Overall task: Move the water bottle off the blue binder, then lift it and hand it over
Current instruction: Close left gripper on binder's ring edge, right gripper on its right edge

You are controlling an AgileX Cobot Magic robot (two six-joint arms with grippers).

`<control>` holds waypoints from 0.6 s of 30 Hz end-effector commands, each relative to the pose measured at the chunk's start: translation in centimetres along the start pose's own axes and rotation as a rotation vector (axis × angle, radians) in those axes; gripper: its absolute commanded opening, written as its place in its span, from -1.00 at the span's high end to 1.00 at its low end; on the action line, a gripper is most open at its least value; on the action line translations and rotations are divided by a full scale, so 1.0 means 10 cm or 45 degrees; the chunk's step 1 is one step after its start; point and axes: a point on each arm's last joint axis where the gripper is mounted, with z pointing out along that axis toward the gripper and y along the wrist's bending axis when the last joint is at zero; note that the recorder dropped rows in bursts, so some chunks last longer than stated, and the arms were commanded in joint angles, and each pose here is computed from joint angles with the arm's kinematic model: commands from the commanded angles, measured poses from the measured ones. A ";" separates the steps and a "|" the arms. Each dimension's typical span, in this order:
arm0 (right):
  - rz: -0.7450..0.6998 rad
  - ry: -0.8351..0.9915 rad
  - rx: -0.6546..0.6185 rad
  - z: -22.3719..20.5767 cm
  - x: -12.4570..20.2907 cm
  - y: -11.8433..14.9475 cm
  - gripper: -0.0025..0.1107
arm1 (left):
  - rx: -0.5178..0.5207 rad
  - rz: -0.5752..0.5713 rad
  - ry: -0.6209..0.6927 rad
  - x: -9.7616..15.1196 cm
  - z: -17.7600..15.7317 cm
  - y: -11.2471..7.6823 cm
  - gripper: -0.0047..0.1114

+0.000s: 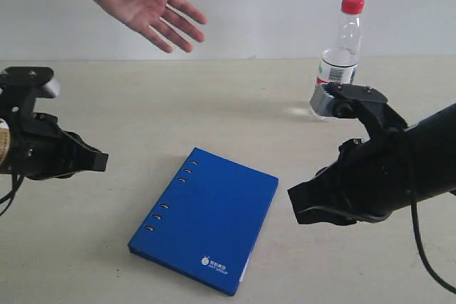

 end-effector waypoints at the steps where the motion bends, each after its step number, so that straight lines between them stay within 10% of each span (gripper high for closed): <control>1: 0.086 -0.009 0.067 0.19 -0.03 -0.13 0.55 | 0.019 0.019 0.087 -0.02 0.33 0.02 0.84; 18: 0.407 0.043 -0.065 0.87 -0.24 -0.32 0.43 | 0.399 0.063 0.265 0.06 0.81 -0.12 0.84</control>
